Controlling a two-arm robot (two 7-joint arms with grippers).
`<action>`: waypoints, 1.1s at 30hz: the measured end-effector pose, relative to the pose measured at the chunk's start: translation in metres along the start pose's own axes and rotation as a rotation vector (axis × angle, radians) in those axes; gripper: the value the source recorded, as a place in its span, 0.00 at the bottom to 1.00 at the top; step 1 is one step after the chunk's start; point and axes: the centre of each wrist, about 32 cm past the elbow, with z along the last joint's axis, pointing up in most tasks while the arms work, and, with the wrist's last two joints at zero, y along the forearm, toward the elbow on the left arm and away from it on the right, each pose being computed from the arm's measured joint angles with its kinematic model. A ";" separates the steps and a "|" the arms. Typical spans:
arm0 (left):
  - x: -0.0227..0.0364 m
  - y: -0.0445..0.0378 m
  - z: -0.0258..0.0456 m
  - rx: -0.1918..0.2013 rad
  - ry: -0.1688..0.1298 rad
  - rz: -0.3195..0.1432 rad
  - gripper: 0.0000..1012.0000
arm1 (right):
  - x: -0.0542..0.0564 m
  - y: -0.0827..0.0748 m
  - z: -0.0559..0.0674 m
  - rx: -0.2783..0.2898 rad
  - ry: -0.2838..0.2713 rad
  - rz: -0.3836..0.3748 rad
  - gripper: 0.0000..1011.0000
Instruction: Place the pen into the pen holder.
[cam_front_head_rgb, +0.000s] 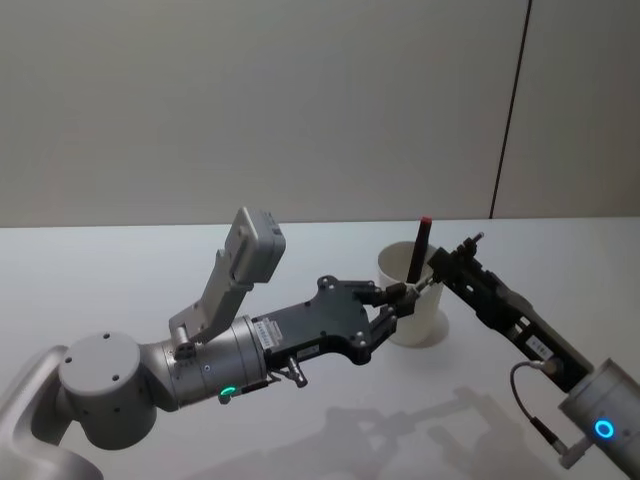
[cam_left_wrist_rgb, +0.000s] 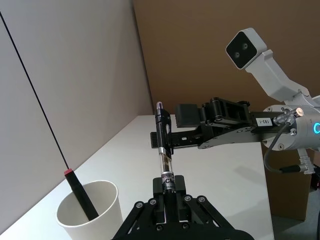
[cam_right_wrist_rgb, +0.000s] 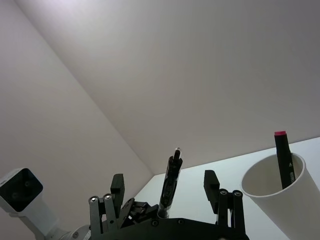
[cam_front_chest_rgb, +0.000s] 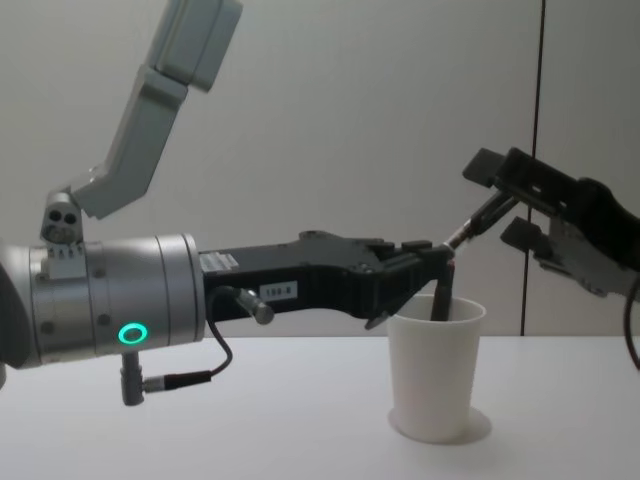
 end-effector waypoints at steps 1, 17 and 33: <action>0.0000 0.0000 0.0000 0.000 0.000 0.000 0.14 | 0.001 0.001 -0.001 0.001 0.002 0.003 0.99; 0.0000 0.0000 0.0000 0.000 0.000 0.000 0.14 | 0.006 0.006 -0.005 0.010 0.008 0.004 0.99; 0.0000 0.0000 0.0000 0.000 0.000 0.000 0.14 | 0.010 0.009 -0.007 0.014 0.012 0.012 0.56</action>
